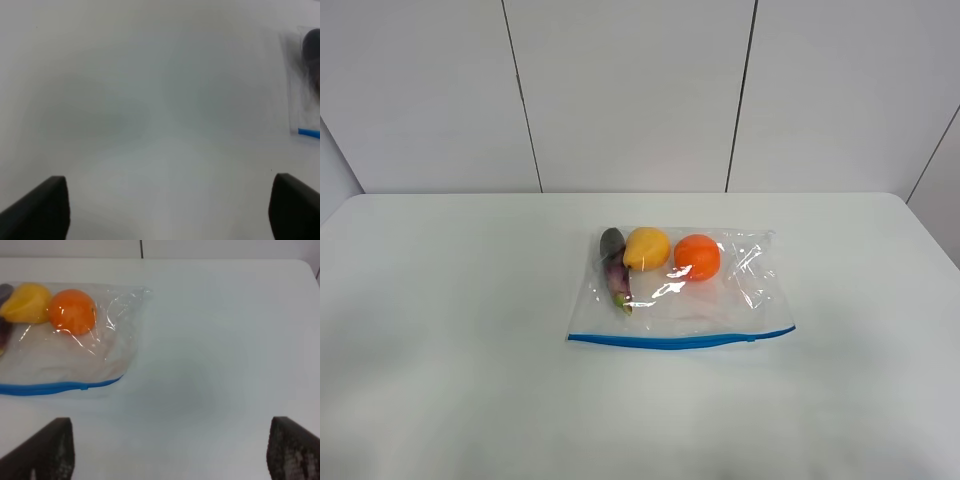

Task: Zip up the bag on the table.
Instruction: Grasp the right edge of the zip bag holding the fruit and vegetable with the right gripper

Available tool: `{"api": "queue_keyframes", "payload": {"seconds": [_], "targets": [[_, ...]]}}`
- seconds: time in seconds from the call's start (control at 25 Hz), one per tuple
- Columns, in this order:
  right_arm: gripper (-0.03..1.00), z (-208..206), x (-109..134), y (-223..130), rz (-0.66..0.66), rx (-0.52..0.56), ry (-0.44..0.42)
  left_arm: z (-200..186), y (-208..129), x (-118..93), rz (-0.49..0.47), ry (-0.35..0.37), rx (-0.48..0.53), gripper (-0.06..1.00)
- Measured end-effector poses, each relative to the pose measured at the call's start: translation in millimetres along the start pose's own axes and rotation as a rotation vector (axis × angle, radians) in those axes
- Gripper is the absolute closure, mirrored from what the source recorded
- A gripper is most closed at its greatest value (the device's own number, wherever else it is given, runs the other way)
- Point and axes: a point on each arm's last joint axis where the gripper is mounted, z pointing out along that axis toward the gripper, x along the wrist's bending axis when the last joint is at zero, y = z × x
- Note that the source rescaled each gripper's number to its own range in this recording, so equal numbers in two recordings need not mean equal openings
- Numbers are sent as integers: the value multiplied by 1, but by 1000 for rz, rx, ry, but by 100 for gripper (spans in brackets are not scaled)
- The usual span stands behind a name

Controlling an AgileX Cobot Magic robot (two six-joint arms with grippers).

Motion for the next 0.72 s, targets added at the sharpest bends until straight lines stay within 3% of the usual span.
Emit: {"api": "queue_keyframes", "payload": {"seconds": [0.72], "targets": [[5,0,0,0,0,-1,0,0,0,0,0,0,0,5]]}}
